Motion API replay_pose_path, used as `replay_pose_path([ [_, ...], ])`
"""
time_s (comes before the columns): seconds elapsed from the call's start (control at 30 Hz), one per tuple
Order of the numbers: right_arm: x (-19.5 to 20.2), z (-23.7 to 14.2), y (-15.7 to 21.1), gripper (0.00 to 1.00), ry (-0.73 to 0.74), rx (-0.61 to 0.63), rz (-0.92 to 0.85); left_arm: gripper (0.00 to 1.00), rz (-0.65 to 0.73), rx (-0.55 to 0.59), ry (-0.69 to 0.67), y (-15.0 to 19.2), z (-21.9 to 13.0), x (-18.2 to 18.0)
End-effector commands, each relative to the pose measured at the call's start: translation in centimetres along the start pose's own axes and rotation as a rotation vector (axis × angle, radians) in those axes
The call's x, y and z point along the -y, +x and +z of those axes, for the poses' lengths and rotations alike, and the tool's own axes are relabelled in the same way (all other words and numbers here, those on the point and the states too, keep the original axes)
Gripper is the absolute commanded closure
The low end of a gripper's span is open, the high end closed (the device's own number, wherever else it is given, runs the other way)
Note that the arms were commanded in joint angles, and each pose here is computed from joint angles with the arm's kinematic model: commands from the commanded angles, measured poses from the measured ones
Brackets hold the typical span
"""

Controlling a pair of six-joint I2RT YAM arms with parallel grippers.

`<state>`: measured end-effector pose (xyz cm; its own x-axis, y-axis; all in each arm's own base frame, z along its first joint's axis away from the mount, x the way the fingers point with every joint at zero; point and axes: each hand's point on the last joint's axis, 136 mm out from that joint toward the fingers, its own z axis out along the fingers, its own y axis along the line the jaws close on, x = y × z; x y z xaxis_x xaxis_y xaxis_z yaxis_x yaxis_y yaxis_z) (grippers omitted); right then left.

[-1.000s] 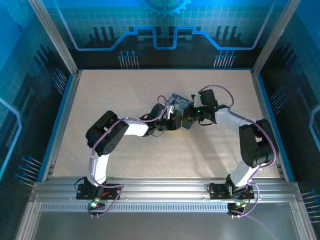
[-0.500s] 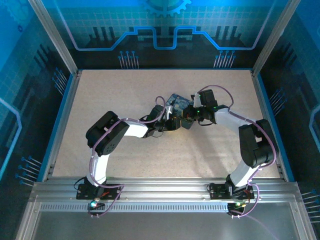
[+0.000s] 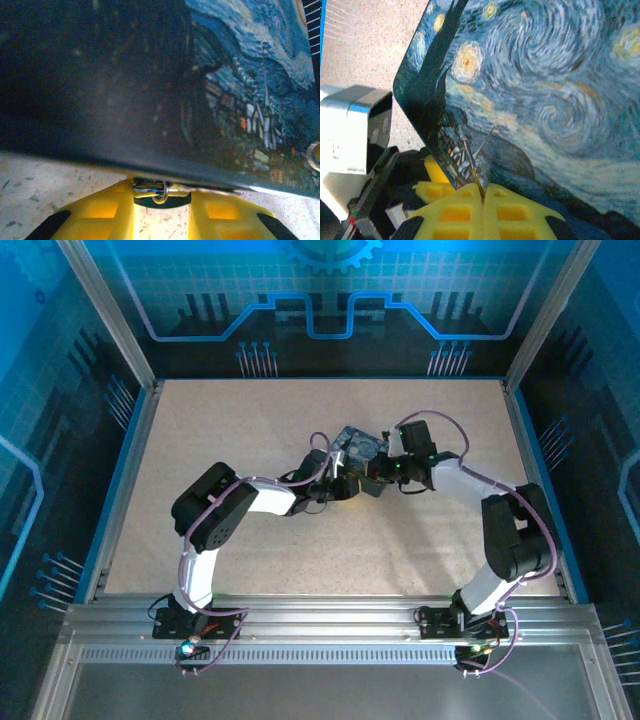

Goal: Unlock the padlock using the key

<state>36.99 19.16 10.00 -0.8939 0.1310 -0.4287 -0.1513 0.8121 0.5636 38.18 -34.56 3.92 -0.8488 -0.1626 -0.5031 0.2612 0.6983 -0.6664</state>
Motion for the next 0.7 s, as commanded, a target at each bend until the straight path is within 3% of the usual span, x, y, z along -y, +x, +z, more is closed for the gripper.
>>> replay_pose_path([
  [0.0, -1.3, -2.3, -0.3, 1.00, -0.003, 0.039, -0.107, 0.75, 0.029, 0.053, 0.022, -1.5, -1.7, 1.5],
  [0.33, -2.1, -6.4, 3.2, 1.00, -0.037, 0.083, -0.239, 0.77, -0.011, 0.058, 0.048, -2.0, -3.8, 3.0],
  [0.67, -1.9, -5.2, 8.2, 1.00, -0.023, 0.060, -0.373, 0.81, -0.104, 0.021, 0.078, -1.6, -5.1, 4.3],
])
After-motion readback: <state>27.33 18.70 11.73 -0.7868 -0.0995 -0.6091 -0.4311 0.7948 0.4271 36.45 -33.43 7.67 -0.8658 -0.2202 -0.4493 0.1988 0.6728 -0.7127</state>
